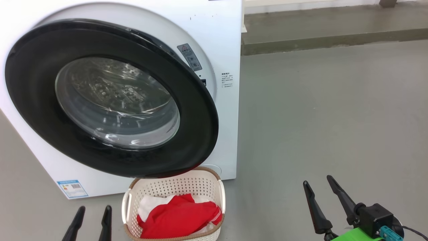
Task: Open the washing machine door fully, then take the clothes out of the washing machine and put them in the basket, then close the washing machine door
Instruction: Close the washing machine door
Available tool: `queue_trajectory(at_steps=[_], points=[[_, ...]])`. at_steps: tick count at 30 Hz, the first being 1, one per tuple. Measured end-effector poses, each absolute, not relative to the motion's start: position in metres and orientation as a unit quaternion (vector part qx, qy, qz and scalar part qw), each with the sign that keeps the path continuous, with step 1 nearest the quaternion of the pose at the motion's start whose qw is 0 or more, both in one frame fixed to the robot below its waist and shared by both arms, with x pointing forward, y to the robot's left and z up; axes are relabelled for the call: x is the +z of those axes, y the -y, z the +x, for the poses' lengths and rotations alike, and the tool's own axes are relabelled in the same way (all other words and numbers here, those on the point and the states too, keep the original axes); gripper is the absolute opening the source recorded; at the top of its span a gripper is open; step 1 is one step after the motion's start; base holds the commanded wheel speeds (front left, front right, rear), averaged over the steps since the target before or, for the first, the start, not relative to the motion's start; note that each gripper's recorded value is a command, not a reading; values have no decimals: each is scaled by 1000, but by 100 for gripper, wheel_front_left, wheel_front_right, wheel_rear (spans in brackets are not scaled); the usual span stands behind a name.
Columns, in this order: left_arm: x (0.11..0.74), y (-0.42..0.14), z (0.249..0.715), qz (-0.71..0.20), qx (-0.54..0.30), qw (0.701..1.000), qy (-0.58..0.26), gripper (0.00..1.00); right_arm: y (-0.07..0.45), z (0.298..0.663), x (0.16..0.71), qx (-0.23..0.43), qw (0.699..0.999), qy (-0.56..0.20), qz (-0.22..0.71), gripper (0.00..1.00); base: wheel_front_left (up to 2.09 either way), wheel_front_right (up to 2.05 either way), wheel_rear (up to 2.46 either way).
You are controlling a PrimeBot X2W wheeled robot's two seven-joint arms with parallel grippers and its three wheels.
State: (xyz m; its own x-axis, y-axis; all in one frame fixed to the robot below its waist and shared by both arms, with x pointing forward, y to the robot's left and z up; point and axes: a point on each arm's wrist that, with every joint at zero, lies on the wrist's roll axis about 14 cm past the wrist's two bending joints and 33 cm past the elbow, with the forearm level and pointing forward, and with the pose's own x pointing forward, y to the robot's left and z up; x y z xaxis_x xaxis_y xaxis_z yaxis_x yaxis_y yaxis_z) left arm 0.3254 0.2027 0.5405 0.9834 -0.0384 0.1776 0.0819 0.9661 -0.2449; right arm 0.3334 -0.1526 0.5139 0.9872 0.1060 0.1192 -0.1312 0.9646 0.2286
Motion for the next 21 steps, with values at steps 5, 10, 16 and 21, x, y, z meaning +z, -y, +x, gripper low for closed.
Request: queue_trajectory(at_steps=[5,10,16,21], points=[[529,-205,318,-82,-22,994,72,100,153,335,517,60,989,58,119,100,0,0,0],[520,-207,318,-62,-14,996,59,100,152,336,516,61,989,56,120,100,0,0,0],[515,-206,318,-64,-11,997,52,100,153,336,515,59,990,54,120,100,0,0,0],[514,-206,318,-65,-7,997,51,100,153,336,514,58,990,53,120,100,0,0,0]])
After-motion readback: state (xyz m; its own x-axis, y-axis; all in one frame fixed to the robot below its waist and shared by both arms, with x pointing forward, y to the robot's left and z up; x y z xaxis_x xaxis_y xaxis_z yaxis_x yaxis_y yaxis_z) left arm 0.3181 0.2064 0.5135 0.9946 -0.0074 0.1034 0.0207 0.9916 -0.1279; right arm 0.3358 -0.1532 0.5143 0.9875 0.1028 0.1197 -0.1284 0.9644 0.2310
